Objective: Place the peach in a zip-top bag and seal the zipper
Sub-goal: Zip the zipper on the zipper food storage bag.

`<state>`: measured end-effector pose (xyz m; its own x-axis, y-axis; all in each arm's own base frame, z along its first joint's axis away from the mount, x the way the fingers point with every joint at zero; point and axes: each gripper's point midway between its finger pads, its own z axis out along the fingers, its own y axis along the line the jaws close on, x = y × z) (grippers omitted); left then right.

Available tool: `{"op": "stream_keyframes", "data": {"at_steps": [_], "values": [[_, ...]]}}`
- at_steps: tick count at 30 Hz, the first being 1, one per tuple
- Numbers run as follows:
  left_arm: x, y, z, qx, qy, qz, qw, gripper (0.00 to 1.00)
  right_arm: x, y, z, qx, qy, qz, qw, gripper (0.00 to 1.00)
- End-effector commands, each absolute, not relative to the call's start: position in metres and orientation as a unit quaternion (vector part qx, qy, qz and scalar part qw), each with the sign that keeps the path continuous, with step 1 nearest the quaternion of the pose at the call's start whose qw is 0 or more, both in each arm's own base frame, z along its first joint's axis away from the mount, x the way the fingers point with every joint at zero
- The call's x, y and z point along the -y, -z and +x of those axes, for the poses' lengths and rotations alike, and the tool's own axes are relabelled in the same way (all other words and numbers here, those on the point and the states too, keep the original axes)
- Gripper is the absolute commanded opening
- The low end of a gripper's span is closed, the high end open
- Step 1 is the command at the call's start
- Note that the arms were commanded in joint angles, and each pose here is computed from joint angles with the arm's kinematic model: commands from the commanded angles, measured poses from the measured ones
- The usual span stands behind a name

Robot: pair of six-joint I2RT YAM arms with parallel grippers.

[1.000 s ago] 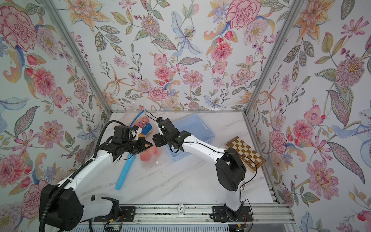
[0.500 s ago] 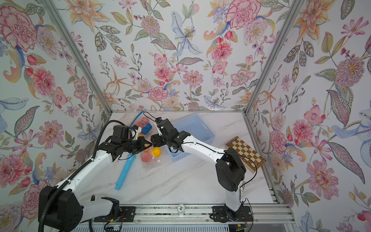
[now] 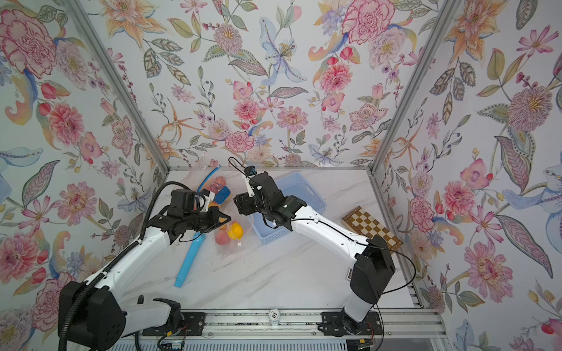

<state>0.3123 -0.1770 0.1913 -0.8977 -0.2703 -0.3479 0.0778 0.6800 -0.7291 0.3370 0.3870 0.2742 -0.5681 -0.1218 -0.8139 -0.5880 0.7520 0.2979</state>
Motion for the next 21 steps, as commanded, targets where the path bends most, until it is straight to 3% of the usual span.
{"op": "stream_keyframes", "data": {"at_steps": [1,10,16,19,21], "values": [[0.181,-0.220,0.313,-0.873,0.420,-0.019,0.245,0.00,-0.374,-0.242,0.341,-0.869,-0.272,-0.192,0.368,0.65],[0.178,-0.227,0.308,-0.877,0.413,-0.002,0.246,0.00,-0.382,-0.204,0.341,-0.889,-0.284,-0.201,0.299,0.60],[0.169,-0.227,0.308,-0.885,0.393,-0.002,0.251,0.00,-0.387,-0.203,0.335,-0.888,-0.289,-0.210,0.290,0.31],[0.163,-0.223,0.311,-0.890,0.379,-0.011,0.255,0.14,-0.391,-0.207,0.333,-0.888,-0.297,-0.203,0.287,0.17],[0.162,-0.224,0.311,-0.889,0.378,-0.013,0.259,0.20,-0.393,-0.207,0.333,-0.890,-0.306,-0.192,0.279,0.14]]}}
